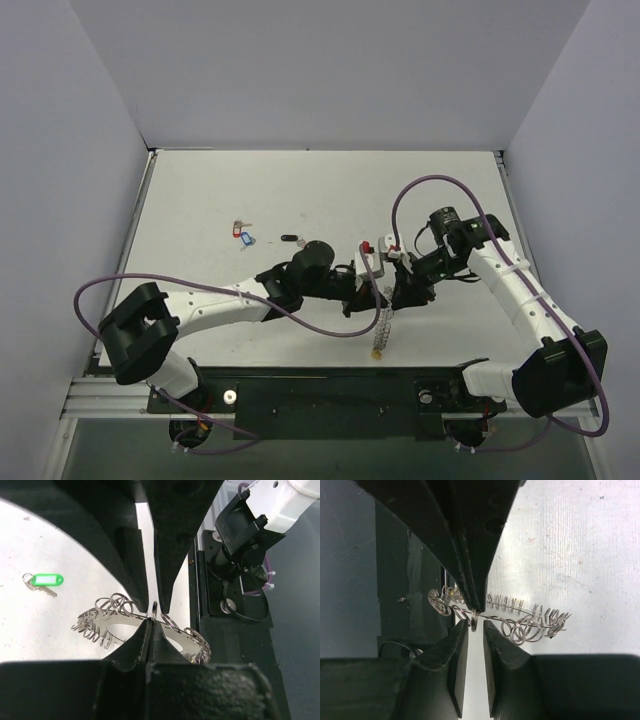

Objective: Put the keys on the keyring

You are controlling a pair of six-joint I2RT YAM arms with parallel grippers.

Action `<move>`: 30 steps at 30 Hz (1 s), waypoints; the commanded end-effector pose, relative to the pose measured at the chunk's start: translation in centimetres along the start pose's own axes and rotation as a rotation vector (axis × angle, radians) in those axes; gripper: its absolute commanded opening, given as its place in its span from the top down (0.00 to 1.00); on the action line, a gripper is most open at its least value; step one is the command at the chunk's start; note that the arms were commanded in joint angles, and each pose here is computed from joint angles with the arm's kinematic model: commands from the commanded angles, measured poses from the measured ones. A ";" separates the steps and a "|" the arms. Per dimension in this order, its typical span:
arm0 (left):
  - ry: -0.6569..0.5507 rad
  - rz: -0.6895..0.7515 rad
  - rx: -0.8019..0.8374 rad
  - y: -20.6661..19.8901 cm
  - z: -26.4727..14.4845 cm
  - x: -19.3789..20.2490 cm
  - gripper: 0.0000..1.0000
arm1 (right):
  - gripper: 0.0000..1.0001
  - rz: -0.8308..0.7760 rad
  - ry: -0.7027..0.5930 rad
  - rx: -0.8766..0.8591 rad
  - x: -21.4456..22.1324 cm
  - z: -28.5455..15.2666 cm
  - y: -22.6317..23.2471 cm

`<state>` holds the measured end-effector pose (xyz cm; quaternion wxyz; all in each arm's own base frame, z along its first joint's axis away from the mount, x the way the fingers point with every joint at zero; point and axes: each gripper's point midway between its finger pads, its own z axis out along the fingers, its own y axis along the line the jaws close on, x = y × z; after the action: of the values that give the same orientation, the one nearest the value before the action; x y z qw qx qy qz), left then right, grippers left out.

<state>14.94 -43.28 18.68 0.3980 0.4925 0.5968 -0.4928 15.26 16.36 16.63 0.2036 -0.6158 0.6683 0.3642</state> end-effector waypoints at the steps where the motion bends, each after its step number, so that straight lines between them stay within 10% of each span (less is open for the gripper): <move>1: 0.177 0.020 -0.020 -0.4 -1.6 -0.2 1.00 | 0.79 0.008 -0.052 -0.033 -0.8 -0.1 1.0; 14: 0.257 0.016 -0.043 -0.3 -2.2 -2.1 1.00 | 0.52 0.033 -0.238 -0.025 -2.2 -0.8 1.1; 30: 0.158 -0.001 -0.013 -1.1 -1.7 -4.0 1.00 | 0.56 -0.032 -0.385 -0.071 -2.9 0.0 1.3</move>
<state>14.84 -41.11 19.04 0.3097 0.5325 0.6724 -0.4104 14.86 17.47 17.91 0.2928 -0.5649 0.6174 0.4626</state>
